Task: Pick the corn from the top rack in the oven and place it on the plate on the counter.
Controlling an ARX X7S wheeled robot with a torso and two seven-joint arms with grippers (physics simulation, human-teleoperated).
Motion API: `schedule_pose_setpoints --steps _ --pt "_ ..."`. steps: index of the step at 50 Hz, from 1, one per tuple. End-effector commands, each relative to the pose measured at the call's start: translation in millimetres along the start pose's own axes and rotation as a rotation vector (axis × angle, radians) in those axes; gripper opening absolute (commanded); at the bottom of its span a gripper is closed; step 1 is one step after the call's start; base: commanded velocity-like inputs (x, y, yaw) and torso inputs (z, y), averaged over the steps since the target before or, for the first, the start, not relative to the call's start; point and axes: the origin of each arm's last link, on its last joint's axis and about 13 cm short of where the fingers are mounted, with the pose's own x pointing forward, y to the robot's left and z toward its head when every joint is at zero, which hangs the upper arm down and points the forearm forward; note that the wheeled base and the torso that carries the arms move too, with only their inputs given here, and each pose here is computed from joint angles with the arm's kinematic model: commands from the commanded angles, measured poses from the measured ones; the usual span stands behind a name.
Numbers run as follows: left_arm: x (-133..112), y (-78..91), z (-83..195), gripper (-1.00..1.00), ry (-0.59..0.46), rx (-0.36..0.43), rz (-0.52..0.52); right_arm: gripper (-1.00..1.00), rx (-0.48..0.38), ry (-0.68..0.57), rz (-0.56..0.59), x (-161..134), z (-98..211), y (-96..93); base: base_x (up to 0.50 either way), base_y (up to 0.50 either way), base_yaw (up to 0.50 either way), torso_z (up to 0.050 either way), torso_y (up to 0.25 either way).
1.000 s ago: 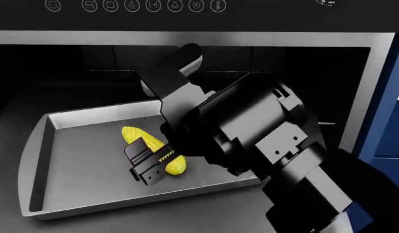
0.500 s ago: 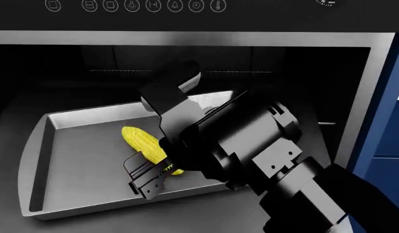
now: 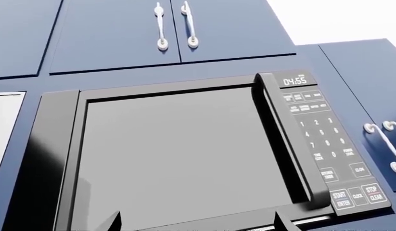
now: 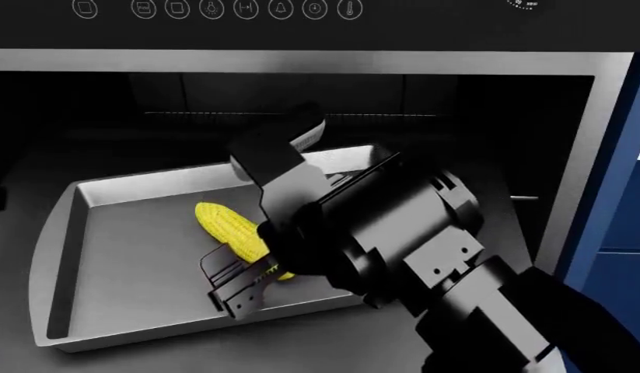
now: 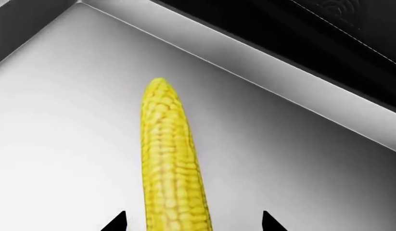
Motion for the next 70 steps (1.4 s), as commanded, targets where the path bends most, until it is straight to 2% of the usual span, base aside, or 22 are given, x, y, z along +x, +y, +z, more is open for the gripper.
schedule_pose_setpoints --steps 1,14,24,25,70 --pt "-2 -0.8 -2 1.00 0.005 -0.002 -0.006 1.00 0.001 0.002 -0.007 4 2 -5.7 0.00 0.00 0.00 0.000 0.000" --pt "-10 -0.8 -16 1.00 0.024 -0.018 0.007 1.00 -0.002 0.022 -0.018 13 1 -11.9 0.00 0.00 0.00 0.000 0.000" --pt "-10 -1.1 -16 1.00 0.025 -0.019 0.011 1.00 -0.012 0.024 -0.006 14 -3 -6.4 0.00 0.00 0.00 0.000 0.000" --pt "-10 -1.3 -16 1.00 0.025 -0.020 0.010 -1.00 -0.010 0.019 -0.007 14 -3 -6.7 0.00 0.00 0.00 0.000 0.000" --pt "0 -6.9 -2 1.00 0.003 -0.010 -0.020 -1.00 -0.001 -0.061 0.000 -9 -1 -6.3 0.00 0.00 0.00 0.000 0.000"
